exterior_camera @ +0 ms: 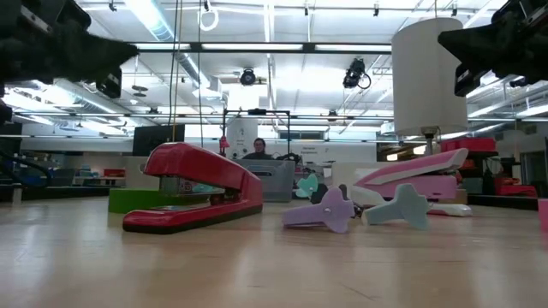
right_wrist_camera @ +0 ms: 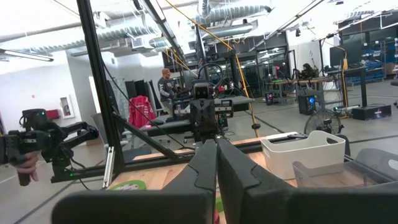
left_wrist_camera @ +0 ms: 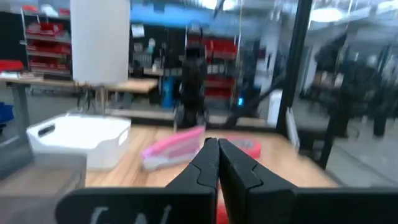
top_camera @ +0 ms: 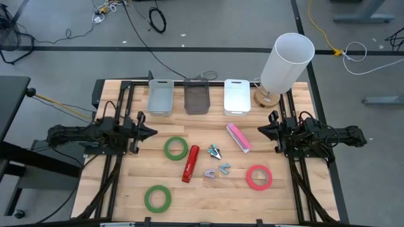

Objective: Pick and place Stapler, Stapler remover, tape
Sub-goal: Put the top green tape into the gray bin

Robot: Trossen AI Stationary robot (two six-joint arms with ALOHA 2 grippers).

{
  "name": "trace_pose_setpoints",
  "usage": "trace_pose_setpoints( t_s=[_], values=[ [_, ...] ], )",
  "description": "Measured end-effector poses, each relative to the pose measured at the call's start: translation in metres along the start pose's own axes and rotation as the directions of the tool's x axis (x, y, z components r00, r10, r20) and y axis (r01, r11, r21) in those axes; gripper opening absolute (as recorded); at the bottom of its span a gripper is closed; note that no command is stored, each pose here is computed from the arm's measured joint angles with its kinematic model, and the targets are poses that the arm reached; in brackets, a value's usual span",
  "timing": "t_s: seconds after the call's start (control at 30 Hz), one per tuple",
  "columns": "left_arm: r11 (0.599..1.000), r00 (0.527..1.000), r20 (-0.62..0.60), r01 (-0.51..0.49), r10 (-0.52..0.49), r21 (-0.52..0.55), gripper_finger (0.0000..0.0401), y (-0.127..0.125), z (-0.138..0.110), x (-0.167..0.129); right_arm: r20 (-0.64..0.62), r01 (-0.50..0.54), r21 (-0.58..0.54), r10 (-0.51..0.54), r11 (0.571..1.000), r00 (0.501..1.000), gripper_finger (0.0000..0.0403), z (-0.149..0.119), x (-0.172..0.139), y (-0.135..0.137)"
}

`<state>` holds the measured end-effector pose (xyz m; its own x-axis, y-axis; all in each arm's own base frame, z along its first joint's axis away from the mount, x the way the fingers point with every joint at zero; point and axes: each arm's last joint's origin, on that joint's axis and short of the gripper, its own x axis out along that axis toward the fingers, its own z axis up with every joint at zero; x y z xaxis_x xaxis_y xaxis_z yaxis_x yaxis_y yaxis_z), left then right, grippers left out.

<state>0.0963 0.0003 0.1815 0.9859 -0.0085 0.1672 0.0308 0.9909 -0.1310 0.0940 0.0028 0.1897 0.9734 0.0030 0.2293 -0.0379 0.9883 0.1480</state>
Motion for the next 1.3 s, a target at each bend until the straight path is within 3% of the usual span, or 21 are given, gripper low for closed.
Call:
trace_pose_setpoints(
  t_s=[0.2, 0.57, 0.87, 1.13, 1.3],
  values=[
    [0.998, 0.991, 0.133, 0.029, -0.021, -0.058, 0.0009, -0.002, 0.013, -0.001, 0.0, 0.001, 0.0, -0.001, 1.0, 1.0, 0.0016, 0.0, 0.0, 0.0],
    [0.998, 0.981, 0.193, 0.035, -0.026, -0.044, 0.0009, -0.008, 0.056, -0.008, 0.0, 0.001, 0.0, -0.001, 1.0, 1.0, 0.0016, 0.0, 0.0, 0.0],
    [0.999, 0.996, 0.09, 0.0, 0.004, -0.05, 0.0009, -0.012, 0.088, -0.009, 0.0, 0.0, 0.0, 0.0, 1.0, 1.0, 0.0016, 0.0, 0.0, 0.0],
    [0.998, 1.0, 0.0, -0.017, 0.017, 0.062, 0.0009, -0.015, 0.111, 0.005, 0.0, 0.0, 0.0, 0.0, 1.0, 1.0, 0.0016, 0.0, 0.0, 0.0],
    [0.998, 0.998, -0.054, -0.021, 0.024, 0.062, 0.0009, -0.015, 0.116, 0.02, 0.0, 0.0, 0.0, 0.0, 1.0, 1.0, 0.0016, 0.0, 0.0, 0.0]
  ],
)
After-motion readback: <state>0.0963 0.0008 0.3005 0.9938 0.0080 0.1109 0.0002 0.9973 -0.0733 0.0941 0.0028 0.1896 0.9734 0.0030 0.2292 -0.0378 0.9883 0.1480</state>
